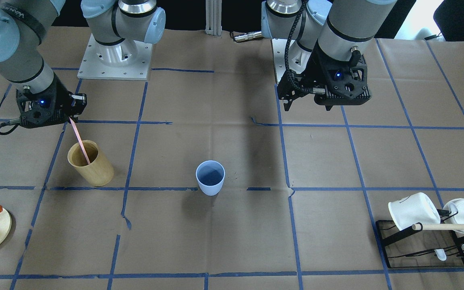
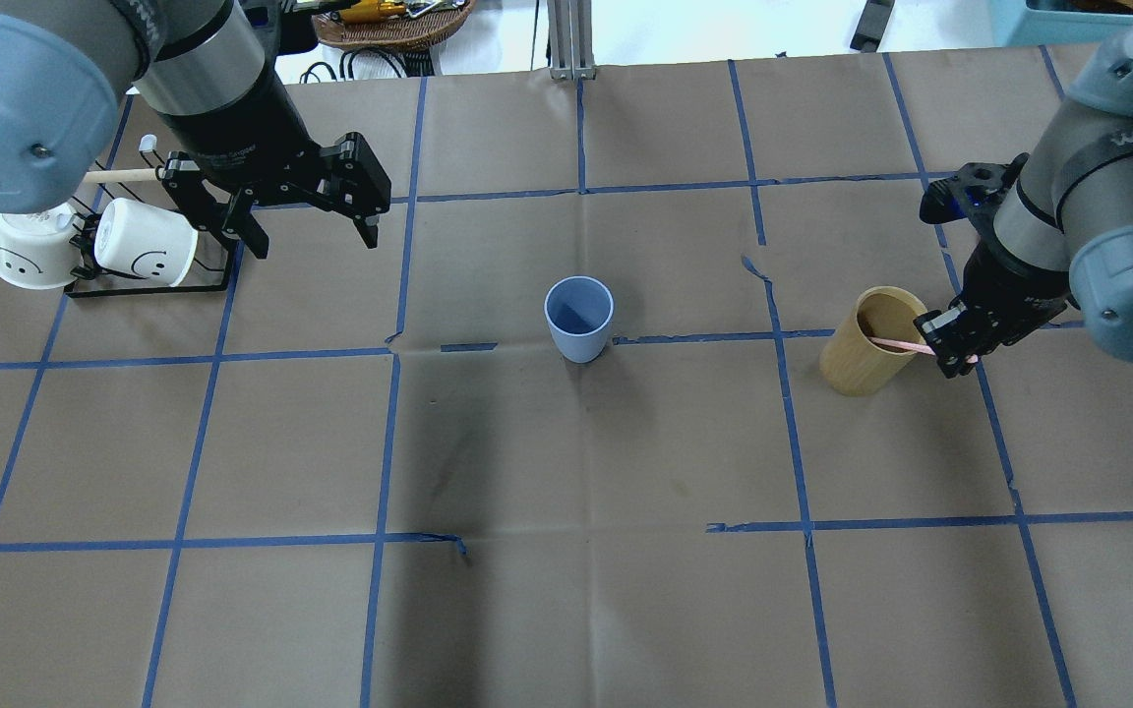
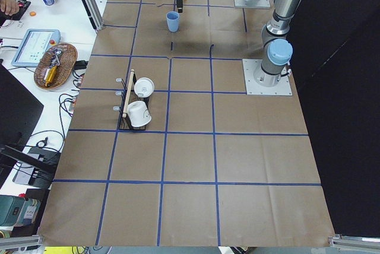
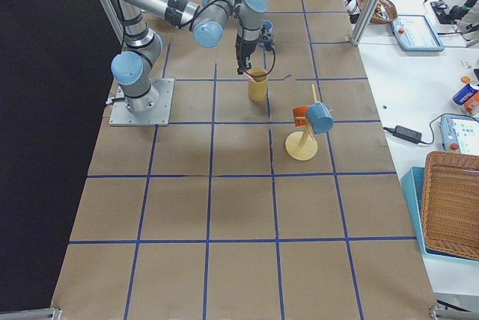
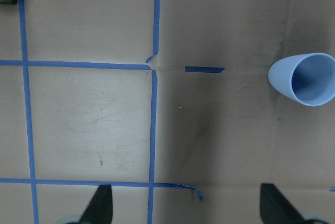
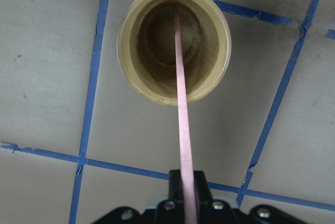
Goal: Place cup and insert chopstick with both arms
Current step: 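Grasp the pink chopstick with the right gripper and pull it out of the bamboo cup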
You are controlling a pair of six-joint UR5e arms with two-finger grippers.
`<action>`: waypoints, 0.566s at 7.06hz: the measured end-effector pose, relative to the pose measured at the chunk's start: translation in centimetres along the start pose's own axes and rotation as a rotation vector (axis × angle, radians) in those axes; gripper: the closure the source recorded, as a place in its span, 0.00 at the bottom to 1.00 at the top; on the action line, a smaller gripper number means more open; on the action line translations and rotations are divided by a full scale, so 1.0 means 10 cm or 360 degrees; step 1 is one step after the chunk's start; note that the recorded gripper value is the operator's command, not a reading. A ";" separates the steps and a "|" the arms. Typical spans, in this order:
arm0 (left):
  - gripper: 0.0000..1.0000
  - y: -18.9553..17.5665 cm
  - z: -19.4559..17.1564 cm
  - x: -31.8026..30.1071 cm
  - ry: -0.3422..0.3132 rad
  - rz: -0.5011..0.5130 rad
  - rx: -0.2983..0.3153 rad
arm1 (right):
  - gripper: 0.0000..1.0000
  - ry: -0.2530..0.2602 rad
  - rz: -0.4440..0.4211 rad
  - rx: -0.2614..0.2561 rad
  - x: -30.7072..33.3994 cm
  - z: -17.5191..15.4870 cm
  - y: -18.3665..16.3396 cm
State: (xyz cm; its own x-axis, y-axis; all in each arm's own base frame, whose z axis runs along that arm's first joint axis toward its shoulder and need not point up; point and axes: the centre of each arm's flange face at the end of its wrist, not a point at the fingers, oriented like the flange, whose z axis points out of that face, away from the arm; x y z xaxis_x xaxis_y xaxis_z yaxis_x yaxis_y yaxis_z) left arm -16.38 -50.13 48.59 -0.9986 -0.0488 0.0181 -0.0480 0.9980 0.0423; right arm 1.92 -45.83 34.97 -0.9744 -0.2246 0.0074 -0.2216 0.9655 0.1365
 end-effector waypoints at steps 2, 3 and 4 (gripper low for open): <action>0.00 -0.01 0.00 0.01 0.0005 -0.0011 0.0006 | 0.95 -0.0008 0.0008 -0.0014 0.02 -0.27 -0.01; 0.00 -0.01 -0.01 0.01 0.0004 -0.0013 0.0008 | 0.95 -0.0023 0.0009 -0.0047 0.03 -0.47 0.00; 0.00 -0.01 -0.01 0.01 0.0003 -0.0013 0.0010 | 0.95 -0.0036 0.0009 -0.0081 0.04 -0.71 0.03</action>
State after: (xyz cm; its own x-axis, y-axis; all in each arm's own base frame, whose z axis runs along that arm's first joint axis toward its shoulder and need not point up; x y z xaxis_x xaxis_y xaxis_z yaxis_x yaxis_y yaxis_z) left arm -16.45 -50.19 48.71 -0.9982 -0.0569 0.0196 -0.0561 0.9978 0.0364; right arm 1.76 -46.56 42.07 -0.9764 -0.2156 -0.0137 -0.2143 0.9588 0.1865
